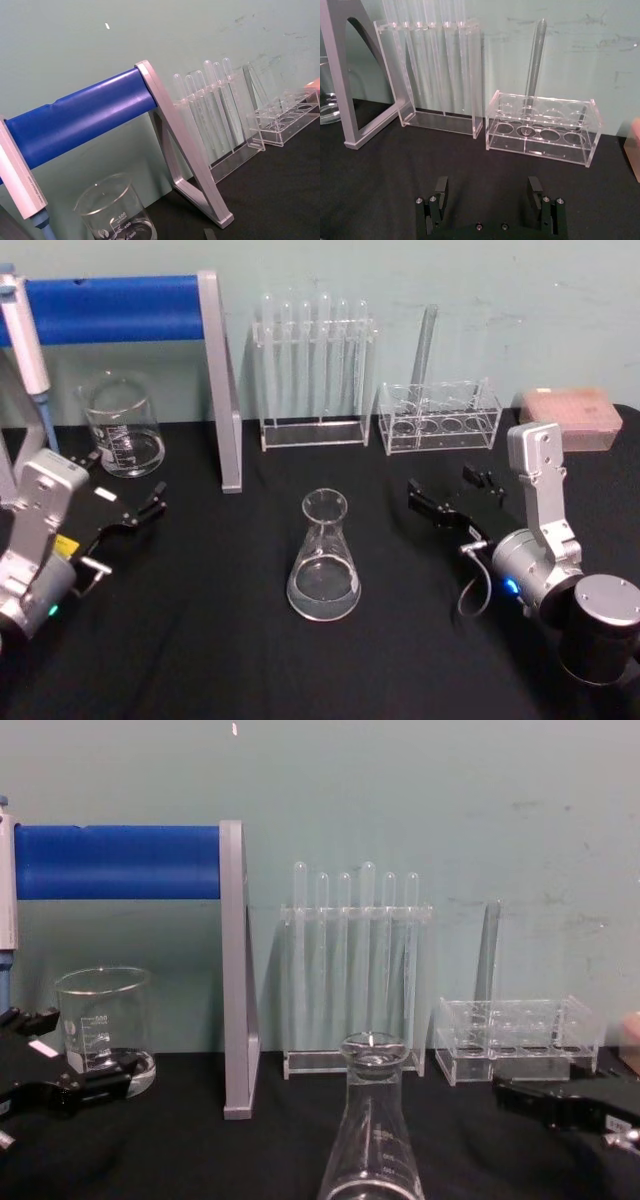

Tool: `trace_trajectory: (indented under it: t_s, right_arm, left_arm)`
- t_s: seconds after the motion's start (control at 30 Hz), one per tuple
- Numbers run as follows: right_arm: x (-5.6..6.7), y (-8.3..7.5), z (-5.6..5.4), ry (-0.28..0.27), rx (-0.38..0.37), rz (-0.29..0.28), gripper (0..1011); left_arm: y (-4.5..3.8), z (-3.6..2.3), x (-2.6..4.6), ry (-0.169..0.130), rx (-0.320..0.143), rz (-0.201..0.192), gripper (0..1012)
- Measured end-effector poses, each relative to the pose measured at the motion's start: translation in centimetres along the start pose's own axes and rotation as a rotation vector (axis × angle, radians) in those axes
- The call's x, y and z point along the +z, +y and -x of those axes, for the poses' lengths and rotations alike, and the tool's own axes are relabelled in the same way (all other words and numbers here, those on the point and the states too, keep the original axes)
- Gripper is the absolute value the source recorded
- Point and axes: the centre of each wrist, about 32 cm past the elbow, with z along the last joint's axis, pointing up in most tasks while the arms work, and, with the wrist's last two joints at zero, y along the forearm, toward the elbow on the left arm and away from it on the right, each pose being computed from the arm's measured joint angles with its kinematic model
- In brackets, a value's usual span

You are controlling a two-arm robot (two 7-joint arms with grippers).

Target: Grasp the erlenmeyer flask with one hand, shake it three times, then place it back.

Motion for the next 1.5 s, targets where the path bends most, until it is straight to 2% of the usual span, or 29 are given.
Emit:
trace_trajectory:
  t_s: [0.23, 1.5]
  right_arm:
    - [-0.10, -0.17, -0.10, 0.007, 0.018, 0.020, 1000]
    - [-0.09, -0.16, -0.04, 0.004, 0.012, 0.014, 1000]
  left_arm:
    - [0.00, 0.00, 0.00, 0.000, 0.000, 0.000, 1001]
    - [0.00, 0.00, 0.00, 0.000, 0.000, 0.000, 1001]
